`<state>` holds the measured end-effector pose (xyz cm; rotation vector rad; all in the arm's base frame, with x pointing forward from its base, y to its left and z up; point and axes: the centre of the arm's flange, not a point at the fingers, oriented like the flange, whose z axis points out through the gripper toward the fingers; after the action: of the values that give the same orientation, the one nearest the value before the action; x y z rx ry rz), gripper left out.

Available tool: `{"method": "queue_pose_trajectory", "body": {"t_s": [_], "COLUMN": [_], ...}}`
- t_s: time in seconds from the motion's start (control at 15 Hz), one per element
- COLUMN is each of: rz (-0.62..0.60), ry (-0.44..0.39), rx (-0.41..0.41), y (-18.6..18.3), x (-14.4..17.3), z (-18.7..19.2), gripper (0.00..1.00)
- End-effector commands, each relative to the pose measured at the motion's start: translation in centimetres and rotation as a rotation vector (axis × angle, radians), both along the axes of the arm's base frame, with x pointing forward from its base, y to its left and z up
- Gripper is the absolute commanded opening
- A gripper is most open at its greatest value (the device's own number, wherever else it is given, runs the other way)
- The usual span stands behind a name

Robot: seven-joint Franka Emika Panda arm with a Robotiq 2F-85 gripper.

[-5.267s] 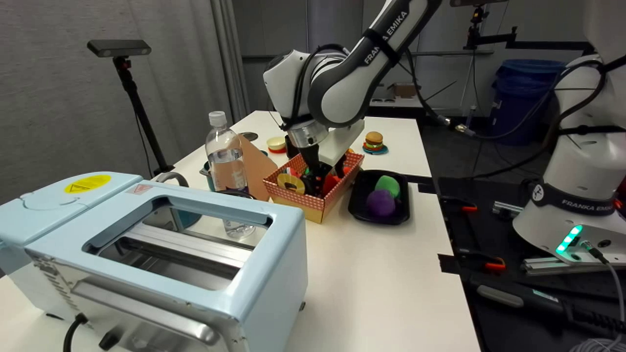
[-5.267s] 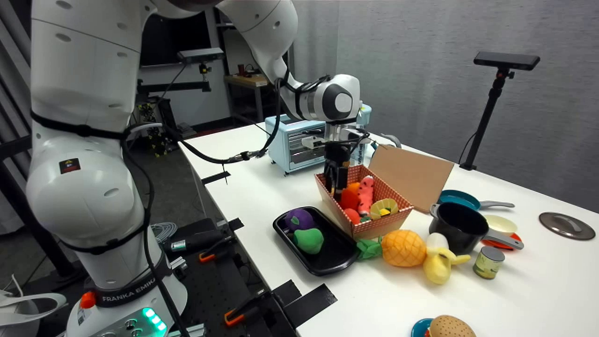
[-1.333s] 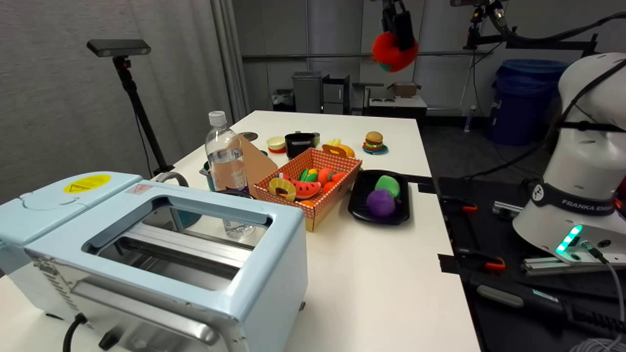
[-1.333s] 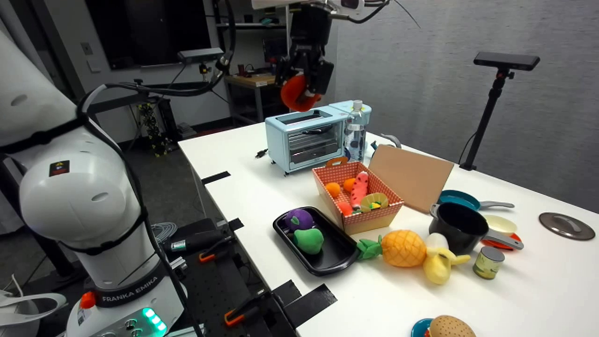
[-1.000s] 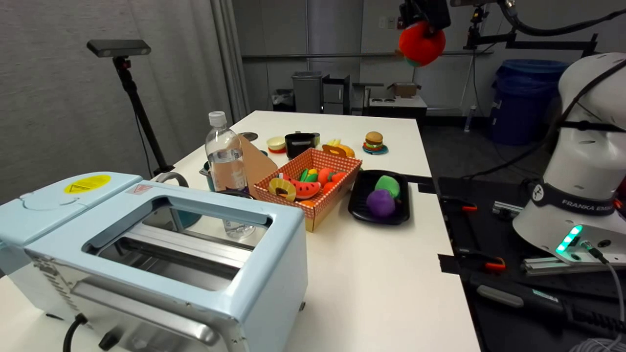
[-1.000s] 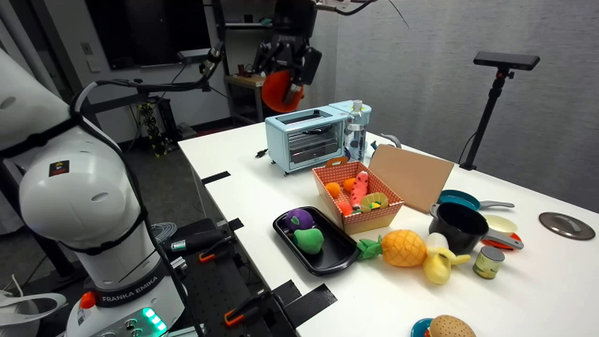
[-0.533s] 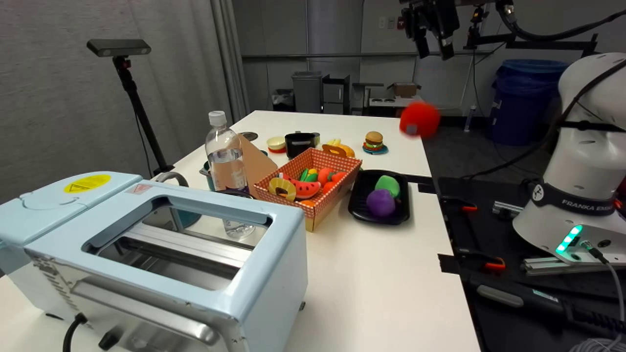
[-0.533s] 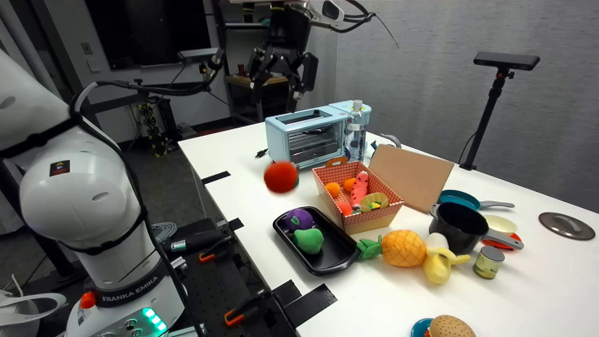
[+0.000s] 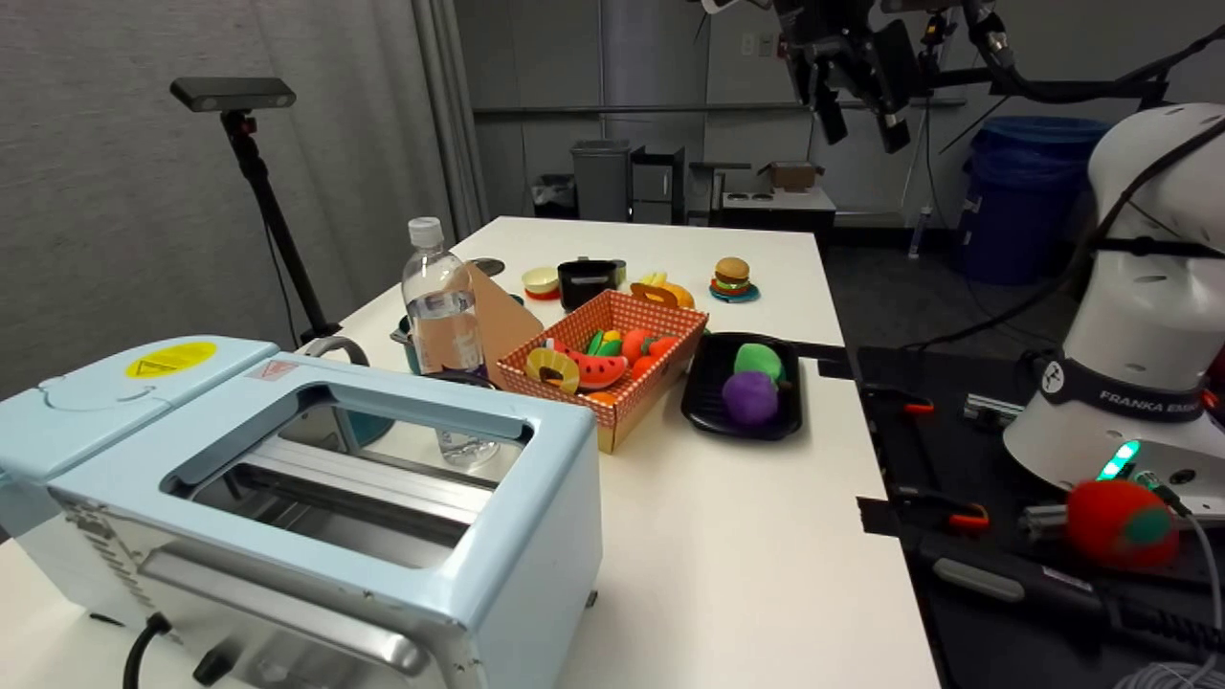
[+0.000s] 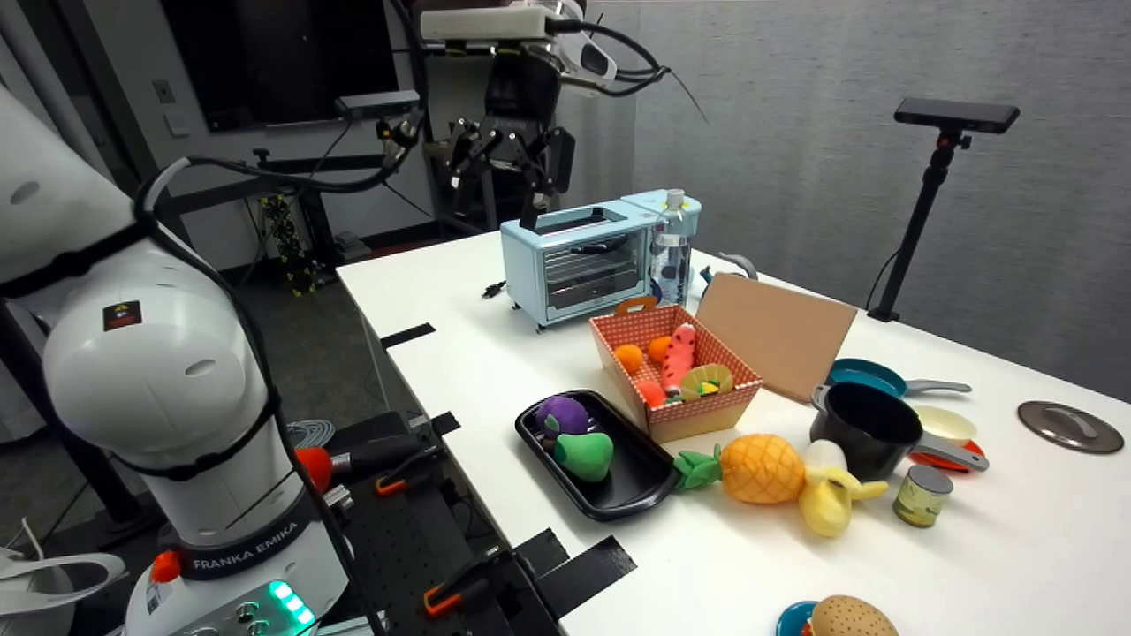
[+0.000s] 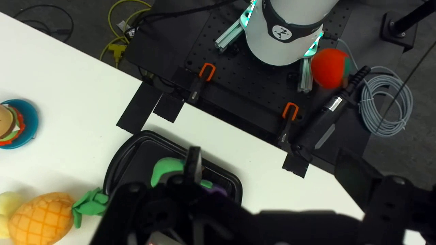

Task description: Take the big orange plush toy out of the box and put it on the tray

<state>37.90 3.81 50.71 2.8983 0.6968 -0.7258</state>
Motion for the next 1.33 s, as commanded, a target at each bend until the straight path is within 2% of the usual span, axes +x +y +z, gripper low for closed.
{"method": "queue_pose_trajectory", "body": {"t_s": [0.0, 0.07, 1.27], "rz": [0.053, 0.022, 0.033], "ry": [0.016, 0.007, 0.010], "rx": [-0.011, -0.005, -0.007], "y": [1.30, 0.92, 1.38], "x": [-0.16, 0.02, 0.02], "z": [0.00, -0.27, -0.41], "gripper": [1.00, 1.00, 1.00]}}
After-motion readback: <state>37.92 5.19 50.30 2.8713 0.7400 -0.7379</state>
